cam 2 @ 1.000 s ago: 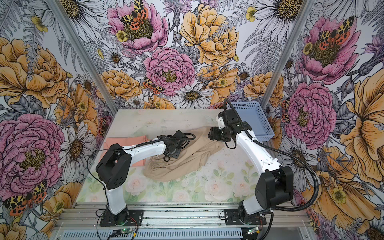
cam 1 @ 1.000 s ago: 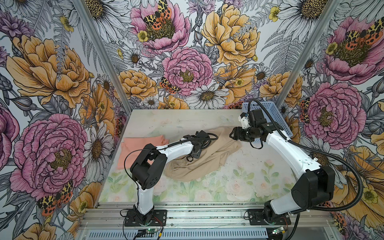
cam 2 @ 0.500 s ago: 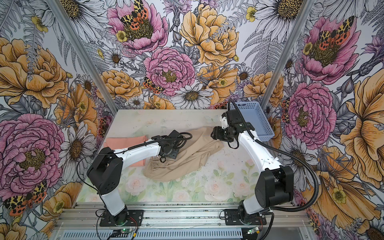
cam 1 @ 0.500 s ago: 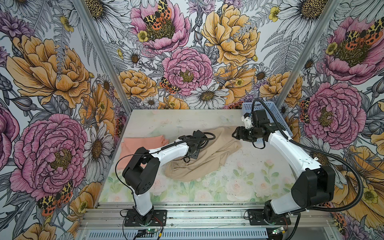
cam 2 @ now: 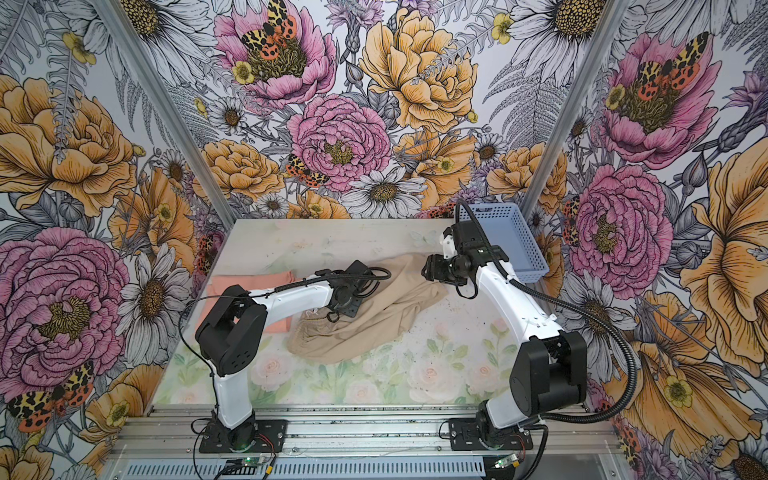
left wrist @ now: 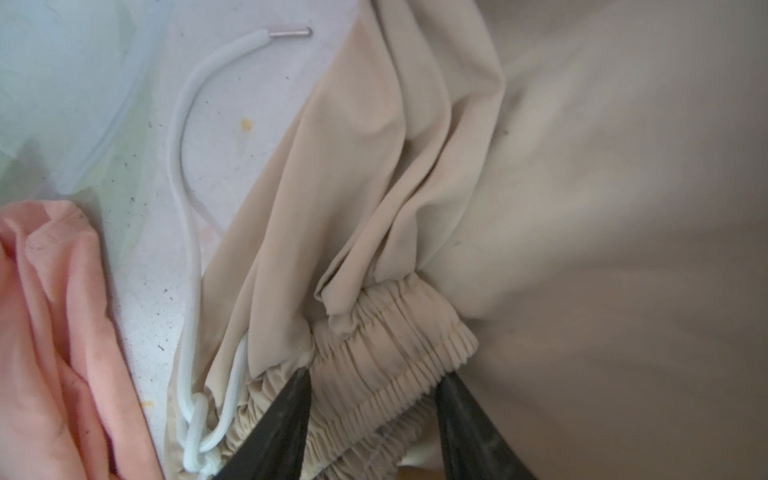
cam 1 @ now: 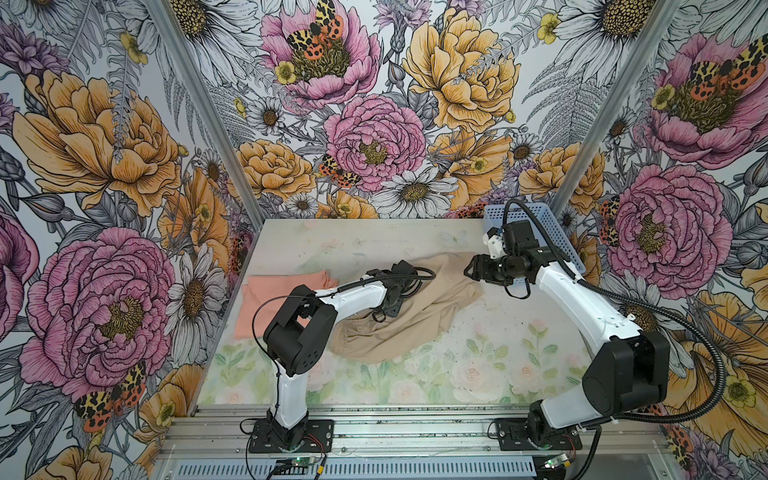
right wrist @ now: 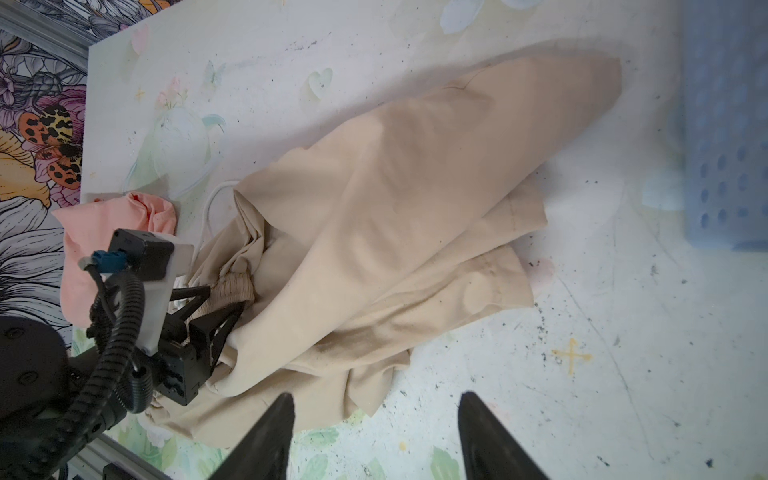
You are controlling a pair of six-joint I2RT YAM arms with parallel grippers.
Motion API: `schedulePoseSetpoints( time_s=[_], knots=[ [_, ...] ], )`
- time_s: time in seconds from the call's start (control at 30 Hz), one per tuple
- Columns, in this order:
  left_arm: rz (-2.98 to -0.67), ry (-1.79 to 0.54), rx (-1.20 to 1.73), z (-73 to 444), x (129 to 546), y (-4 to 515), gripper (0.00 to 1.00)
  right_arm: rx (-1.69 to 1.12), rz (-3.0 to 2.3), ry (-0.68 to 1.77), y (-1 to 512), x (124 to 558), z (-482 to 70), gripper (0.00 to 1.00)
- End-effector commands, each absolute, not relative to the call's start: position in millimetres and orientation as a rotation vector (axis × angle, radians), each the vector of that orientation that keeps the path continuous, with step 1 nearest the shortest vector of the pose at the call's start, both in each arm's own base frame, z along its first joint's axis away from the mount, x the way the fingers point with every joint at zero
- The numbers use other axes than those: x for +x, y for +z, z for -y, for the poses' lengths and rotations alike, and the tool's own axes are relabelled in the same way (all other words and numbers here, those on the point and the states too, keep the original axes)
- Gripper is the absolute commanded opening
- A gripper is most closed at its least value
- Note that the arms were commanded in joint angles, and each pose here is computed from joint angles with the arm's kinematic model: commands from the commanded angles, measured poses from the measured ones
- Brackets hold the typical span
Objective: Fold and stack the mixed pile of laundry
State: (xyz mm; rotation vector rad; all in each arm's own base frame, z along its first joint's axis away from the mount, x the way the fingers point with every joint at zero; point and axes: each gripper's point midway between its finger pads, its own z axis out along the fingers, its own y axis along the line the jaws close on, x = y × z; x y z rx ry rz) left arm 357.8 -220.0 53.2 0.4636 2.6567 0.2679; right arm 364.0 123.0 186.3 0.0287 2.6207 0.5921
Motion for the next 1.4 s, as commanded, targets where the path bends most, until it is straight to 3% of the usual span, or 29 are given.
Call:
schedulePoseSetpoints(
  time_s=[0.0,0.1,0.33,0.73,0.8,0.83,0.9,1.0,1.13,1.37],
  knots=[
    [-2.580,0.298,0.379,214,379,73,0.45,0.036,-2.609,0.595,178,374,-123,0.65],
    [-2.586,0.290,0.387,214,382,70,0.37,0.051,-2.617,0.577,168,383,-120,0.65],
    [-2.578,0.267,0.359,209,386,77,0.01,0.163,-2.622,0.502,134,418,-88,0.66],
    [-2.475,0.178,0.184,168,387,145,0.00,0.333,-2.599,0.558,83,490,-81,0.69],
    [-2.456,0.155,0.177,166,386,156,0.00,0.346,-2.598,0.574,74,501,-83,0.64],
    [-2.448,0.151,0.174,165,387,161,0.00,0.349,-2.603,0.583,70,505,-85,0.57],
    [-2.423,0.138,0.163,162,386,175,0.00,0.357,-2.598,0.594,69,509,-85,0.32],
    [-2.383,0.121,0.147,156,383,198,0.00,0.343,-2.555,0.575,92,505,-81,0.02],
    [-2.309,0.082,0.124,147,373,235,0.00,0.313,-2.458,0.572,148,480,-74,0.00],
    [-2.157,-0.026,0.059,129,338,305,0.00,0.278,-2.300,0.506,254,398,-54,0.00]
  ],
)
